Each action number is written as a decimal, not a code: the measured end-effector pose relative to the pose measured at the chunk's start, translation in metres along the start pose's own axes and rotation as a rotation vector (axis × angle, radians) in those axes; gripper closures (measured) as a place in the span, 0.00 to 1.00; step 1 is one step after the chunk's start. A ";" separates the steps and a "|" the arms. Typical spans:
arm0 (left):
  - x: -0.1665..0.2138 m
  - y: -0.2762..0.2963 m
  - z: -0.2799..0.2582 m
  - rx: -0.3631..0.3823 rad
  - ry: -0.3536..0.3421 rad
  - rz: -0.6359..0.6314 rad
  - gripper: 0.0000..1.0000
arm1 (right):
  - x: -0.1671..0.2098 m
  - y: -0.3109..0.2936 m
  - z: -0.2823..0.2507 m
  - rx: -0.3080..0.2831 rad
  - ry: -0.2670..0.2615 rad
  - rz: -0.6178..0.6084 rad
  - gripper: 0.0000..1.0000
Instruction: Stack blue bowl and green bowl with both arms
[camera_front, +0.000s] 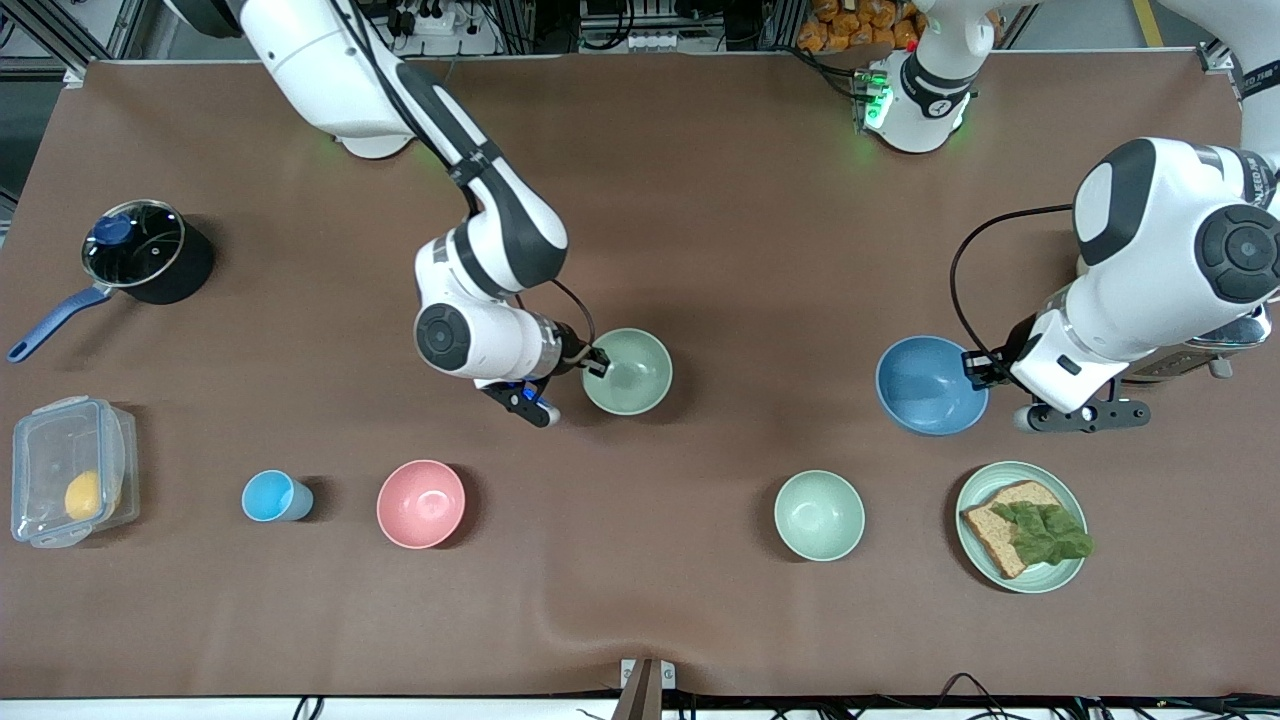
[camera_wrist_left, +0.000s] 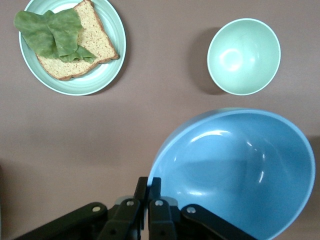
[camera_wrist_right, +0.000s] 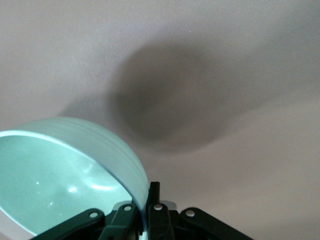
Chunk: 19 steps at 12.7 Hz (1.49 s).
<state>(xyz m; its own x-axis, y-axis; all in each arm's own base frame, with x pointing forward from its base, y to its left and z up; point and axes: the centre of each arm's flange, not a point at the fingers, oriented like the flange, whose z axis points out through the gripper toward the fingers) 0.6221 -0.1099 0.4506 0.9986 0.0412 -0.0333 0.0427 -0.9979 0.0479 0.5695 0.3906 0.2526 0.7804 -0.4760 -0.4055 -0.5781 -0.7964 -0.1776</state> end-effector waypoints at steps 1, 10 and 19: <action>-0.001 0.006 0.001 0.000 -0.002 -0.005 0.96 | 0.005 0.001 0.007 0.006 0.009 0.012 0.95; -0.030 0.104 0.021 0.009 -0.036 -0.108 0.96 | -0.018 -0.018 0.060 0.071 0.086 0.127 0.95; -0.054 0.186 0.068 -0.014 -0.078 -0.193 0.96 | -0.016 -0.028 0.049 0.095 0.097 0.142 0.22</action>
<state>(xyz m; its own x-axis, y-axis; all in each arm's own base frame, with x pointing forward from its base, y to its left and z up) 0.5735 -0.3008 0.3932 0.9664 0.2272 -0.1203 0.2342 -0.9710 0.0471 0.5615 0.4386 0.2203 0.7060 -0.6186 -0.3449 -0.7004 -0.6820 -0.2104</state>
